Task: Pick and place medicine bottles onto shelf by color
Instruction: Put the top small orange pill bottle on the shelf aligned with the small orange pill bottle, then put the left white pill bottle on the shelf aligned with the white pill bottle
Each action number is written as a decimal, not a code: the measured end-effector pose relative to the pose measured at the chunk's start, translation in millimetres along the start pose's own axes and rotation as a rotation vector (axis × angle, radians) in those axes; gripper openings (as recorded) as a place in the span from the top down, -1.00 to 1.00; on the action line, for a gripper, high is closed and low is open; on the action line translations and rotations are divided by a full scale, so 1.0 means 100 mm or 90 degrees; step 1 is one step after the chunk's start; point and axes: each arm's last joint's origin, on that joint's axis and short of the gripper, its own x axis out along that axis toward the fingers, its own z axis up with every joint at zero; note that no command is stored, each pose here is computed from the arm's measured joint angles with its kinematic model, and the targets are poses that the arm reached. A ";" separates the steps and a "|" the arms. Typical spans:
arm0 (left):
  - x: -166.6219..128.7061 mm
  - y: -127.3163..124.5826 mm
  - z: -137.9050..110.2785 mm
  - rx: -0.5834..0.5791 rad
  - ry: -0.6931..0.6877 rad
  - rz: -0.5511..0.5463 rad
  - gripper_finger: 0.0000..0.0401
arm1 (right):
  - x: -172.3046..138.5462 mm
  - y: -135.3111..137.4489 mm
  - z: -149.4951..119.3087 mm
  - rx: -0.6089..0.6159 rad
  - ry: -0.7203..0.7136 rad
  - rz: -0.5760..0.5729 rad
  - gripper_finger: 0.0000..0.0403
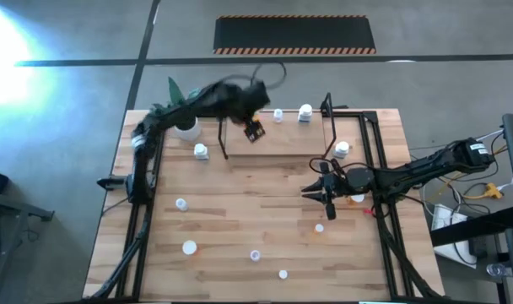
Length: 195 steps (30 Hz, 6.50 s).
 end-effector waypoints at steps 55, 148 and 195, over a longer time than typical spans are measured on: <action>0.20 -2.53 -2.52 -0.066 -0.555 -0.392 -0.39 | -0.15 1.03 -0.27 0.010 0.540 -0.097 0.02; 0.35 -1.38 -2.80 -0.197 -0.461 0.048 -0.39 | 1.69 -2.46 0.95 -0.012 0.248 -0.274 0.49; 0.36 -1.31 -2.69 -0.155 -0.464 0.107 -0.39 | 0.78 -1.56 1.19 -0.001 0.295 -0.148 0.08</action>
